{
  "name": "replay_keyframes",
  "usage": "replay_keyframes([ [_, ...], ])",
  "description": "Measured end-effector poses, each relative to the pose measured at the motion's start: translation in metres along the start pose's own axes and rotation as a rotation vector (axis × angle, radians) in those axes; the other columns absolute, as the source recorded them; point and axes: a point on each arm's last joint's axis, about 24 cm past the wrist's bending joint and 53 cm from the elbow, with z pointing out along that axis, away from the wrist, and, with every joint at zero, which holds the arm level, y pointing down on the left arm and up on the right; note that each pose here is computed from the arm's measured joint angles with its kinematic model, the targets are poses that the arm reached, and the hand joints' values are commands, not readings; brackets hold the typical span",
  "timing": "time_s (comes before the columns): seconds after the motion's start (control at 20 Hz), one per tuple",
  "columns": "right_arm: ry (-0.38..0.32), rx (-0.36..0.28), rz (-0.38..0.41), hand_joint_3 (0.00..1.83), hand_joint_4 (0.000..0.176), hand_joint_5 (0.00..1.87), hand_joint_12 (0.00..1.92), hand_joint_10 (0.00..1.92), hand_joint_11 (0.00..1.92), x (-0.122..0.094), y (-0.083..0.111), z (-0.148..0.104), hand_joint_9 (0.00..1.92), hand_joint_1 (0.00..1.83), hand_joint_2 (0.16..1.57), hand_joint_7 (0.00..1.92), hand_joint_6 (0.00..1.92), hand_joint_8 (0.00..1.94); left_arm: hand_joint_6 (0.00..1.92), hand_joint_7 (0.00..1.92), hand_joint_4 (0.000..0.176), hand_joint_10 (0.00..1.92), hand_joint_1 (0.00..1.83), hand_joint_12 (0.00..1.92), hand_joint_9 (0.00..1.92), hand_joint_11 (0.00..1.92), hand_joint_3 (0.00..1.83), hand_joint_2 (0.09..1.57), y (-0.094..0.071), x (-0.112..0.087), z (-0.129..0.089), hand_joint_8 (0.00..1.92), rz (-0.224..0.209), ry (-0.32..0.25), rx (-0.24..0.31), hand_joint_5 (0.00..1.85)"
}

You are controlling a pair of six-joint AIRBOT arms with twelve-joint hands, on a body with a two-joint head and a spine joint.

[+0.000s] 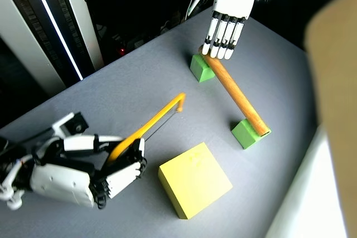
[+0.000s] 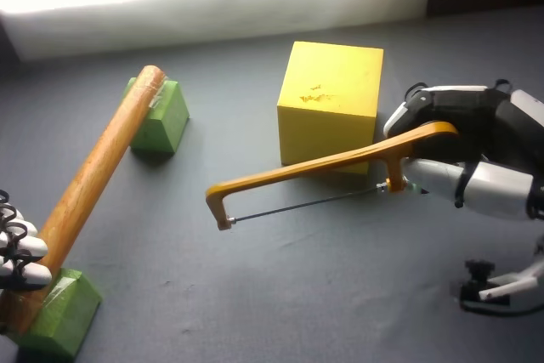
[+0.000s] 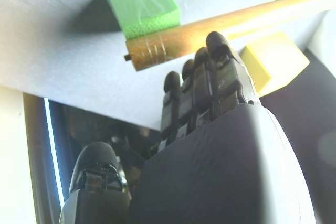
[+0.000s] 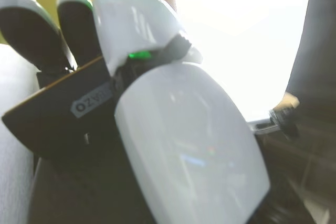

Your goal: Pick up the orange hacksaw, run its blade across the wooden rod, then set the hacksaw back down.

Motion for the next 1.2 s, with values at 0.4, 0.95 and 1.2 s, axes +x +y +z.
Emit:
replay_keyframes([
  [0.4, -0.135, -0.173, 0.019, 0.00, 0.000, 0.81, 1.40, 1.39, 0.99, 0.006, 0.031, -0.017, 0.92, 1.37, 1.17, 0.82, 0.98, 1.23, 0.00, 0.10, 0.000, 0.00, 0.00, 0.42, 0.10, 0.00, 0.00, 1.20, 0.000, 0.000, 0.001, 0.00, 0.000, 0.001, 0.003, 0.14],
  [0.95, -0.188, -0.213, 0.001, 0.00, 0.000, 0.82, 1.41, 1.39, 0.98, 0.018, 0.035, 0.014, 0.93, 1.37, 1.16, 0.83, 0.97, 1.21, 0.00, 0.10, 0.000, 0.00, 0.00, 0.37, 0.11, 0.00, 0.00, 1.20, 0.000, 0.000, 0.002, 0.01, 0.002, 0.000, 0.005, 0.14],
  [1.2, -0.252, -0.192, -0.024, 0.00, 0.000, 0.82, 1.40, 1.39, 0.99, 0.015, 0.026, 0.026, 0.92, 1.37, 1.16, 0.83, 0.97, 1.22, 0.00, 0.07, 0.000, 0.00, 0.00, 0.36, 0.09, 0.00, 0.00, 1.19, 0.001, -0.001, 0.002, 0.00, 0.000, -0.003, 0.003, 0.10],
])
